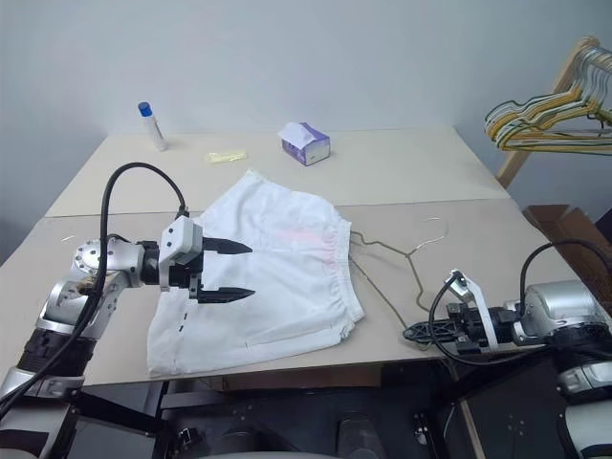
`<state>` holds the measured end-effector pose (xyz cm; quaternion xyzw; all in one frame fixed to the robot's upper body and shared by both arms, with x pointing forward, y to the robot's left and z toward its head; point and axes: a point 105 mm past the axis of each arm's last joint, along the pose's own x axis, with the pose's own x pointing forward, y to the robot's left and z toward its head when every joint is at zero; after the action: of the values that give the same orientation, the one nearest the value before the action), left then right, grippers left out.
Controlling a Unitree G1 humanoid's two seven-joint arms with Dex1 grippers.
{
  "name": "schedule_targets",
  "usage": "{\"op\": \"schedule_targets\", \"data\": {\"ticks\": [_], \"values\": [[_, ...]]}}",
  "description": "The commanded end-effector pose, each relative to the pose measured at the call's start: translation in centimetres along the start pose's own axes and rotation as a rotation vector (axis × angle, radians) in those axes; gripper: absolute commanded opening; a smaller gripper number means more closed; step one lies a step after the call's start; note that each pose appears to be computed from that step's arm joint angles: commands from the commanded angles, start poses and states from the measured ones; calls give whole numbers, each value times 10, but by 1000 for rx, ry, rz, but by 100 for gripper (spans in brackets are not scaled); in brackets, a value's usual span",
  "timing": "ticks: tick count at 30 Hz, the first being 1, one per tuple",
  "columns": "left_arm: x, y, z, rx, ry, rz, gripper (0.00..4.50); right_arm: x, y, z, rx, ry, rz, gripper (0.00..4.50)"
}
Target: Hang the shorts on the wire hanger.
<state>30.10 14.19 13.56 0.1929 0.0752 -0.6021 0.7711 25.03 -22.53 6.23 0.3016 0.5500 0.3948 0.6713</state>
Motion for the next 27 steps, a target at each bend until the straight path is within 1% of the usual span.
{"op": "schedule_targets", "data": {"ticks": [1, 9, 14, 21, 25, 27], "values": [[1, -1, 8, 48, -16, 6, 448, -1, 8, 18, -67, -13, 11, 0], [4, -3, 7, 53, -15, 23, 448, 7, 2, 39, -112, 43, -24, 0], [3, -4, 6, 53, -16, 45, 448, 6, 2, 54, -138, 37, -32, 0], [5, -5, 9, 53, -30, 51, 448, 12, 3, 74, -174, -14, -57, 0], [6, -4, 8, 53, -31, 53, 448, 15, 8, 79, -206, -25, -32, 0], [7, -5, 9, 52, -33, 51, 448, 14, 9, 85, -219, -63, -35, 0]]}}
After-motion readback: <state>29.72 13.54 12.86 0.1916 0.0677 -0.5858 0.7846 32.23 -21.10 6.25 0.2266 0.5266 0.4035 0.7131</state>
